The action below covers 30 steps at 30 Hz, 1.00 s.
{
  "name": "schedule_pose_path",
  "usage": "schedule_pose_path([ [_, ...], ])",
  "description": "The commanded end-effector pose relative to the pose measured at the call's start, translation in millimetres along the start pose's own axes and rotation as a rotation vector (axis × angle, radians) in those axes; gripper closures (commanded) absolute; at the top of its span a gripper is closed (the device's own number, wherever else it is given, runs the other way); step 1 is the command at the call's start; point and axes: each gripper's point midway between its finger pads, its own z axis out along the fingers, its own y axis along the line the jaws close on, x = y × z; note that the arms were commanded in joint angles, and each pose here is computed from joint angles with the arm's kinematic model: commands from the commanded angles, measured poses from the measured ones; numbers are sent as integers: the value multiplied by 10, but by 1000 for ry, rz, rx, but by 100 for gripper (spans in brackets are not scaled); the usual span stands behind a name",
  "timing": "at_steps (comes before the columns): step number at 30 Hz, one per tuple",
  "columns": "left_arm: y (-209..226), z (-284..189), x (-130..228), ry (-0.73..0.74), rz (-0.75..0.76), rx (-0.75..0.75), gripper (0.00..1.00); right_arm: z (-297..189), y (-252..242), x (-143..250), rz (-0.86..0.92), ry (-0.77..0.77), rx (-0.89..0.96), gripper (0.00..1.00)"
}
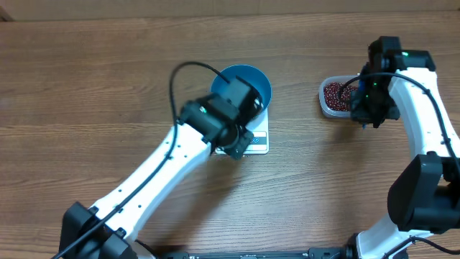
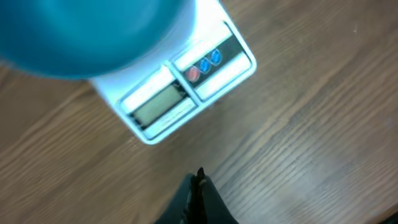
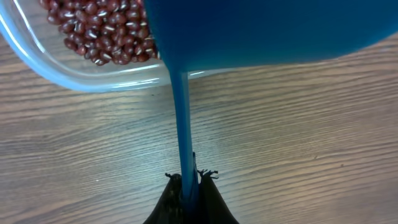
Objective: Scoop item into bowl and weigh 150g on scale
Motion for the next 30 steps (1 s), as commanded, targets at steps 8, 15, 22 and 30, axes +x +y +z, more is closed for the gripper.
schedule_pose_path([
  [8, -187, 422, 43, -30, 258, 42, 96, -97, 74, -90, 14, -48, -45, 96],
  [15, -77, 809, 134, 66, 298, -14, 96, -98, 75, -99, 15, -51, -45, 96],
  [22, -37, 971, 26, 44, 317, -72, 96, -98, 75, -109, 15, -55, -45, 96],
  [30, -88, 1024, 35, 63, 344, -88, 96, -98, 75, -109, 15, -55, -45, 96],
])
